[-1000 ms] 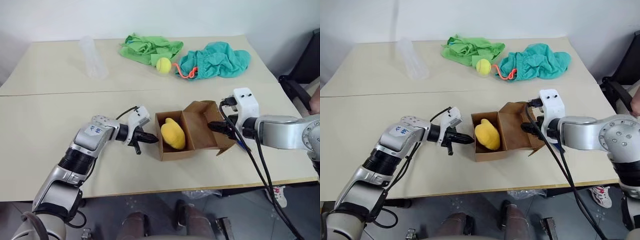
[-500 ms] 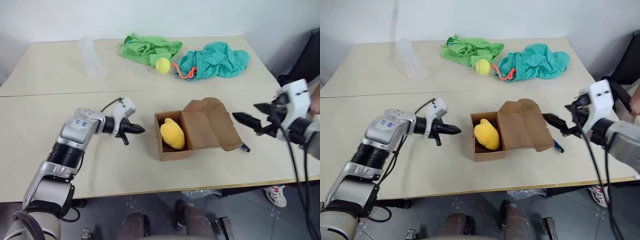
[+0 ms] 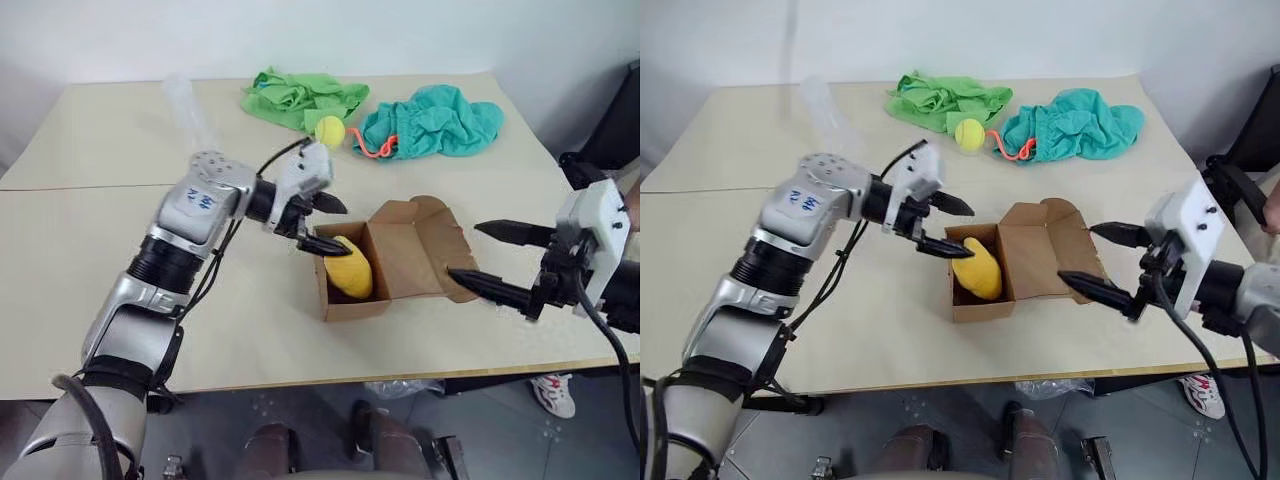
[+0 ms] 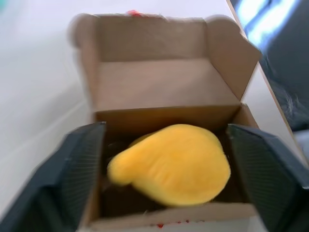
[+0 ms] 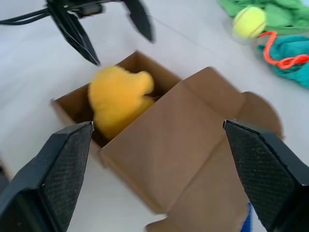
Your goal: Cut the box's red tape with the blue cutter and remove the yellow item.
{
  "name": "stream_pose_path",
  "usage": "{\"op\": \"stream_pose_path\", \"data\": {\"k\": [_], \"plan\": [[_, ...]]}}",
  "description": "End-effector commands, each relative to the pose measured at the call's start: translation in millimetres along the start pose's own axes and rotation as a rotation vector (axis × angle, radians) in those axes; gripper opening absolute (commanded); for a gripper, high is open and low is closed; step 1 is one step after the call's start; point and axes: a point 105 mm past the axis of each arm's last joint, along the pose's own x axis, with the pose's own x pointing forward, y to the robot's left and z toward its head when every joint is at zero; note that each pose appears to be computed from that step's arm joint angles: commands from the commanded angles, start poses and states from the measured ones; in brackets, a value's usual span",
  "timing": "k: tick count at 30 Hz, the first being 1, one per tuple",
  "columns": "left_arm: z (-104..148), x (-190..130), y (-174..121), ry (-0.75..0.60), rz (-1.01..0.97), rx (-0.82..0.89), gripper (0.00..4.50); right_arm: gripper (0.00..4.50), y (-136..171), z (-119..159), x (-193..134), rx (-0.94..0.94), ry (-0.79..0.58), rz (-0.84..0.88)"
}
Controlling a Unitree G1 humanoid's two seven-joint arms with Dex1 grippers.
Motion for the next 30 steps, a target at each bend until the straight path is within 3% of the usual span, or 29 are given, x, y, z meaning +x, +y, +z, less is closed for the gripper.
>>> {"op": "stream_pose_path", "data": {"k": [1,9,30], "plan": [[-4,11,10,0.123,0.054,0.112,4.47,4.50,3,9,-9,-0.082,-0.029,-0.017],[-16,33,-3,0.270,-0.090,0.251,4.47,4.50,2,2,-18,-0.072,-0.051,-0.125],[-16,35,-8,0.243,-0.149,0.269,4.47,4.50,-11,1,-27,-0.098,-0.015,-0.203]]}}
